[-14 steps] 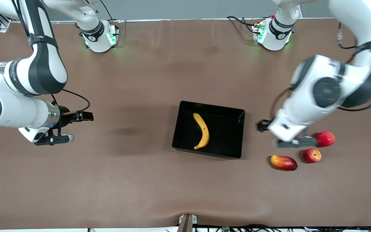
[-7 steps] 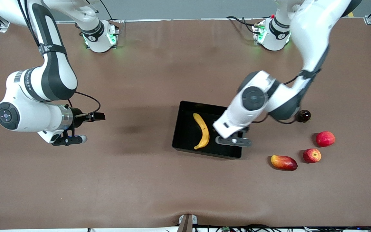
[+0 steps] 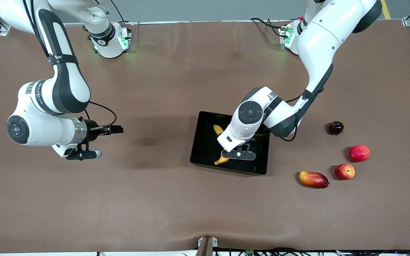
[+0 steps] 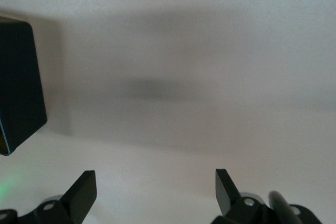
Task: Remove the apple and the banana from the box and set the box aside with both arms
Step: 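Grasp the banana with the left gripper while the right gripper reaches the tray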
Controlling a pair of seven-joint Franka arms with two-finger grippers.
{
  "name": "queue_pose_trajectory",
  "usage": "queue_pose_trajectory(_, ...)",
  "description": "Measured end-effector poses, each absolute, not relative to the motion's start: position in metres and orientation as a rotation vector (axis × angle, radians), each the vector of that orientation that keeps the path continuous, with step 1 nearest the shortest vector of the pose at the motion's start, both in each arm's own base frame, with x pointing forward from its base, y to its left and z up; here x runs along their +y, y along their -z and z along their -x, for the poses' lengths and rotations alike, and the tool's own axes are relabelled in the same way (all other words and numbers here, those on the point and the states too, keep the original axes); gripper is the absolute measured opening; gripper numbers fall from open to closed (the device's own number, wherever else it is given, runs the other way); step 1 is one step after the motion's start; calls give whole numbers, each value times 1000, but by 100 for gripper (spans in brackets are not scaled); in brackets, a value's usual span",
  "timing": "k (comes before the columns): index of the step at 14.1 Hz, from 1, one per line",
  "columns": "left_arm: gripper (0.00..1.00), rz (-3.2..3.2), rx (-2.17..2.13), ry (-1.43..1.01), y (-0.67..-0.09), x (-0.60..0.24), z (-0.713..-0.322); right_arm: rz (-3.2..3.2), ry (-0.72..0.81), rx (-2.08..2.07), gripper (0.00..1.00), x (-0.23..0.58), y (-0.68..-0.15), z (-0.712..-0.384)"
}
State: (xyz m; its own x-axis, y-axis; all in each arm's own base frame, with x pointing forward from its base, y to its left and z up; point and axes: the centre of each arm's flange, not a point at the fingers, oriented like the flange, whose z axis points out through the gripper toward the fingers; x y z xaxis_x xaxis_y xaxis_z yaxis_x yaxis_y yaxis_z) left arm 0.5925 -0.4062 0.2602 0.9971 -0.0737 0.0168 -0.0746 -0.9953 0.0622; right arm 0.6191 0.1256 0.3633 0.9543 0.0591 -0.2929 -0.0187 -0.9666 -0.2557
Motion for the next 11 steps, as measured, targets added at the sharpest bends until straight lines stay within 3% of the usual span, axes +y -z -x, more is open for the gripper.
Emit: queue_pose_trajectory(11, 100, -3049, 40, -125, -195, -430, -585, 2740, -181, 154, 100, 182, -297, -564)
